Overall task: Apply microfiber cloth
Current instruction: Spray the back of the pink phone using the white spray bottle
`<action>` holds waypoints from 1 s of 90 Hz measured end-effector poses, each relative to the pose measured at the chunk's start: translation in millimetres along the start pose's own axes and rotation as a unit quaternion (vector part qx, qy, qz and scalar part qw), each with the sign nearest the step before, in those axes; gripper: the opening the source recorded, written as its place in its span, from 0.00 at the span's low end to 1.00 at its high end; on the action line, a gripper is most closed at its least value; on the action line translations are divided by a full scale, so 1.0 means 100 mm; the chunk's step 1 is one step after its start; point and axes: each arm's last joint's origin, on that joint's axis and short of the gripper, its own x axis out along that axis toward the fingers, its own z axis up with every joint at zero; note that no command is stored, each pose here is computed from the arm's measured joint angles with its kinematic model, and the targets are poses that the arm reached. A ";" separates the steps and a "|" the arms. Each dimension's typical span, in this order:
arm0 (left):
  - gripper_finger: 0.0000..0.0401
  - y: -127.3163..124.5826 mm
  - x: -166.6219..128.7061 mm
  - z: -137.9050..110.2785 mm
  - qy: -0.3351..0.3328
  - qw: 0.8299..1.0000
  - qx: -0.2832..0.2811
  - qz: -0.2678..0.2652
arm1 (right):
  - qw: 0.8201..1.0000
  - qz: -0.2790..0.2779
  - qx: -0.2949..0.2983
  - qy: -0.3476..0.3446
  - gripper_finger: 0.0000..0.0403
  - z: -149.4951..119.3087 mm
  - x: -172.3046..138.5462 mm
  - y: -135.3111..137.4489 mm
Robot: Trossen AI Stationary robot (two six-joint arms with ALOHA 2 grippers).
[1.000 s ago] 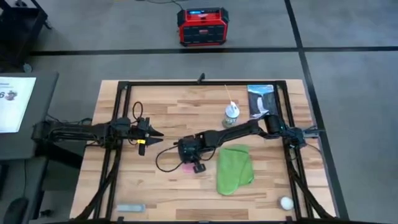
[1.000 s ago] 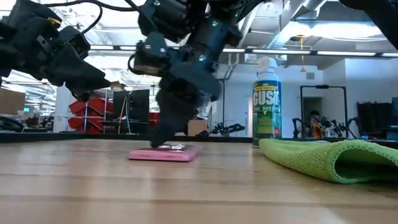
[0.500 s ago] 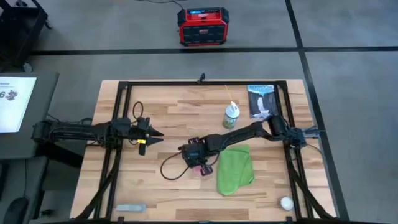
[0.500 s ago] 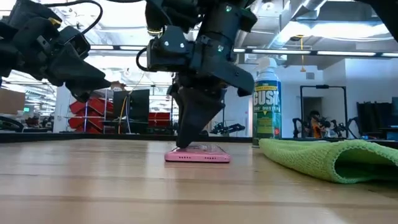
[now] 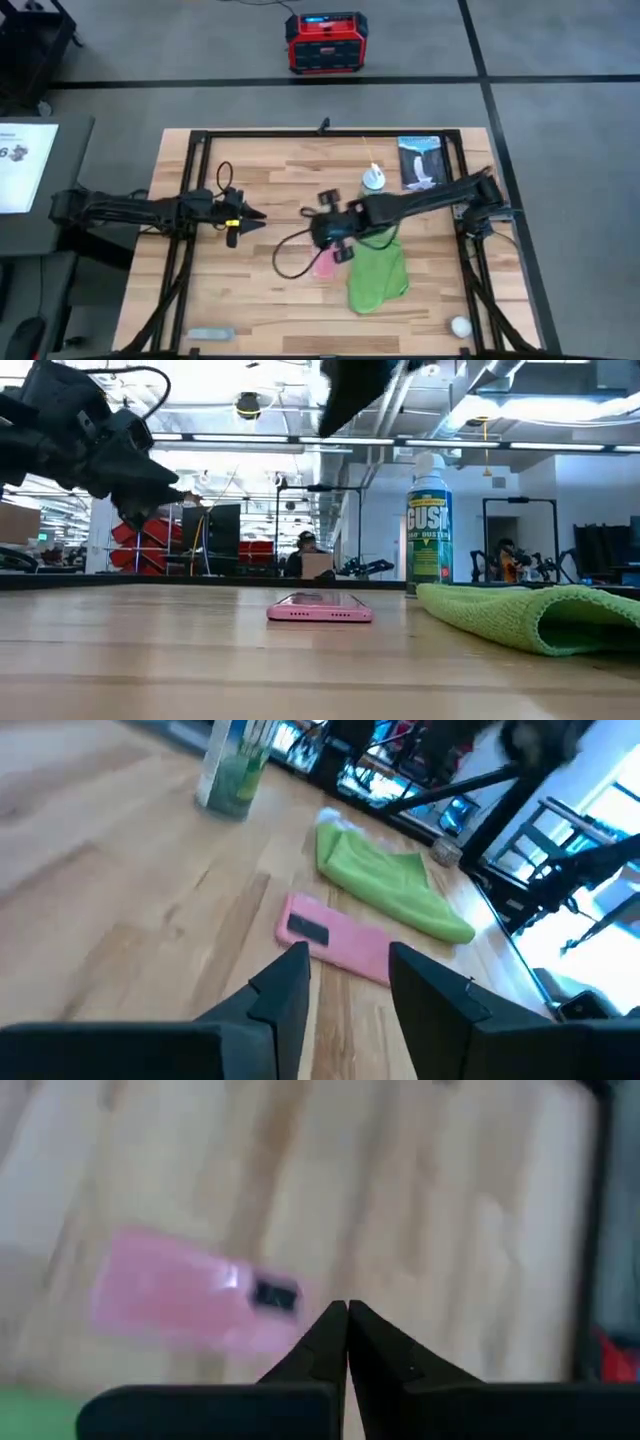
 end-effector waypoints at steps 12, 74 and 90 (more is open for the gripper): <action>0.30 -0.01 0.06 -0.07 0.029 0.999 -0.045 -0.003 | 0.996 0.009 0.025 0.088 0.00 -0.26 0.12 0.12; 0.30 -0.34 0.74 0.06 0.080 0.991 -0.108 0.011 | 0.991 -0.015 0.124 -0.040 0.00 -0.64 0.68 0.80; 0.30 -0.24 0.86 -0.07 0.140 0.977 -0.144 0.069 | 0.990 -0.034 0.126 -0.055 0.00 -0.62 0.68 0.79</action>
